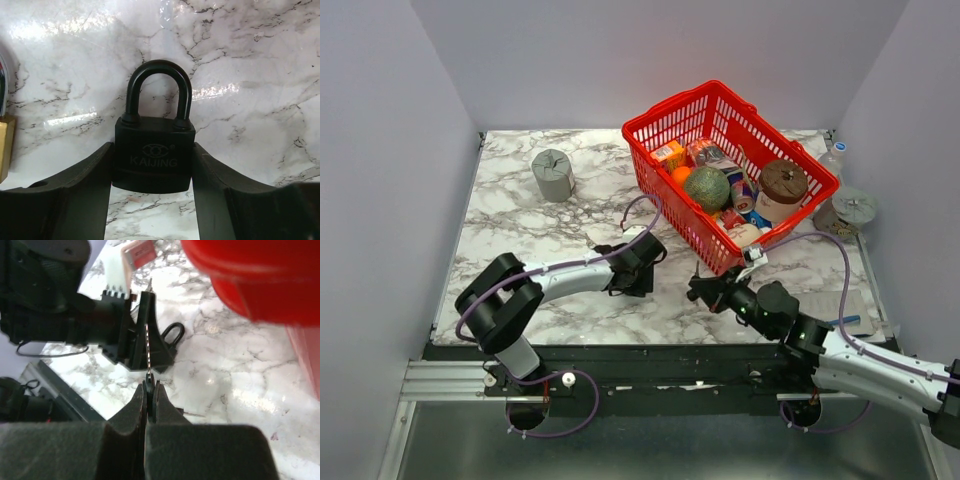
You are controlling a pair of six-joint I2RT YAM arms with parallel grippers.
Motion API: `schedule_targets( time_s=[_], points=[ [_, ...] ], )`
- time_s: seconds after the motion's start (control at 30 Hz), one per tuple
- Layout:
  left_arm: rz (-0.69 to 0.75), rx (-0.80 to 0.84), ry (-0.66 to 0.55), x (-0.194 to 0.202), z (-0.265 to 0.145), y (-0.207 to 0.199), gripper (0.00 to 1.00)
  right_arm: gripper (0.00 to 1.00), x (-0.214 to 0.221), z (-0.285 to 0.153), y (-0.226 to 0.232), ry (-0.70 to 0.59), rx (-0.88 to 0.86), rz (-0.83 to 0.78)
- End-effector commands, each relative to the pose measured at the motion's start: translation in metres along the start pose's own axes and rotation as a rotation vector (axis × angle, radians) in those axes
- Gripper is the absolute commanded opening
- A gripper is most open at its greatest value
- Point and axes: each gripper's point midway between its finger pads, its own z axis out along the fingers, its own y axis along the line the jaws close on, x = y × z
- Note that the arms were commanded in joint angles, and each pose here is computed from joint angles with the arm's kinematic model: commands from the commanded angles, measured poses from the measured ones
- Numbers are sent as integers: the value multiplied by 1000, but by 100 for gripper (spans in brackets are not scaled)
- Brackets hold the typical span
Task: Unlock with the key
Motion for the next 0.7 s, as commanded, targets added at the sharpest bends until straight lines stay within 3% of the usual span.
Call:
schedule_targets(
  time_s=[0.0,0.4,0.67],
  points=[
    [-63,-8,96,38,0,12,0,1,9,9,26,55,-107,35],
    [-28,-244,-139,-17,-67,58,0,1,68,30,97,253,-274,80],
    [-139,-117,-230,-36,-96,46,0,1,93,47,129,334,-403,179]
  ],
)
